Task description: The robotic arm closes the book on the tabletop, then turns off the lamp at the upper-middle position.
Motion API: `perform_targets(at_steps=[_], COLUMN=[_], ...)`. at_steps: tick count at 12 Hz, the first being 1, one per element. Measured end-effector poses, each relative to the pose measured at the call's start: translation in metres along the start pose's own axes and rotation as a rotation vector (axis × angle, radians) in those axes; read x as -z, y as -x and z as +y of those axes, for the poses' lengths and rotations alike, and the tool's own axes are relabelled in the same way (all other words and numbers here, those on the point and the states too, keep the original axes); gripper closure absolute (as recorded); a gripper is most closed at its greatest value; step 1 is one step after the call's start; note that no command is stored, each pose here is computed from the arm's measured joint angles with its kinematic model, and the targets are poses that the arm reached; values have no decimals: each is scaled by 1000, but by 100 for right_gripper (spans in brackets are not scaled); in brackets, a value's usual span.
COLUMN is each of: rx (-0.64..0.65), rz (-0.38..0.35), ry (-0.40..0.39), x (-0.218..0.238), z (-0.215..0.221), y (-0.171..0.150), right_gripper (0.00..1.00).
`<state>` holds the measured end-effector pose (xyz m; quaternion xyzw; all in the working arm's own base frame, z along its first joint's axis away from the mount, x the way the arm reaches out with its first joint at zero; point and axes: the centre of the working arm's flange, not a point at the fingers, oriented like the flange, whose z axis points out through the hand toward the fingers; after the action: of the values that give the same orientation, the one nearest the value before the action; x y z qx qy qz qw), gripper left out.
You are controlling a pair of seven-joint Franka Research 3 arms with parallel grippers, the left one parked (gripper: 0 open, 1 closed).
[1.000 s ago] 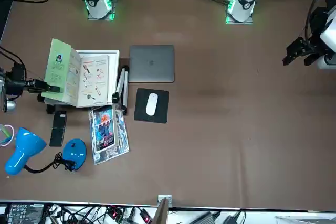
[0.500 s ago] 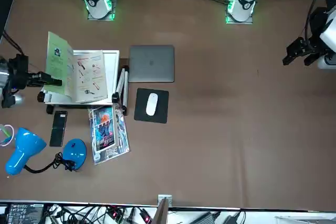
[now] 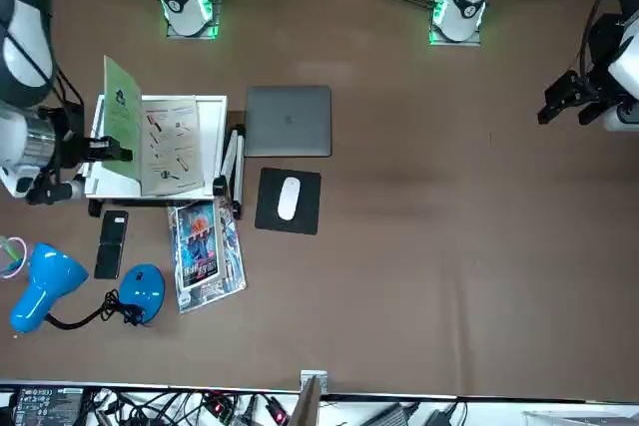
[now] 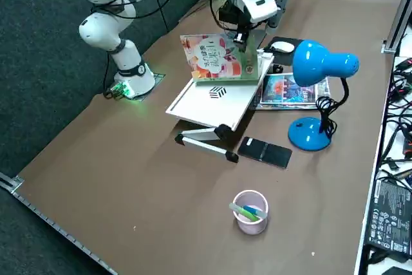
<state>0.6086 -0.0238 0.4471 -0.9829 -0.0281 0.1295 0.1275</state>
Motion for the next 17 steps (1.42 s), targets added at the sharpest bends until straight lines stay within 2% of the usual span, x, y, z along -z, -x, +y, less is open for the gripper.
perform_targets(at_steps=[6, 10, 13, 17], rx=[-110, -165, -172, -133], rz=[-54, -59, -69, -111], ry=[142, 302, 377, 488], x=[-41, -59, -82, -121], z=[-19, -67, -101, -100], y=[-5, -7, -9, -23], right_gripper=[96, 96, 96, 96])
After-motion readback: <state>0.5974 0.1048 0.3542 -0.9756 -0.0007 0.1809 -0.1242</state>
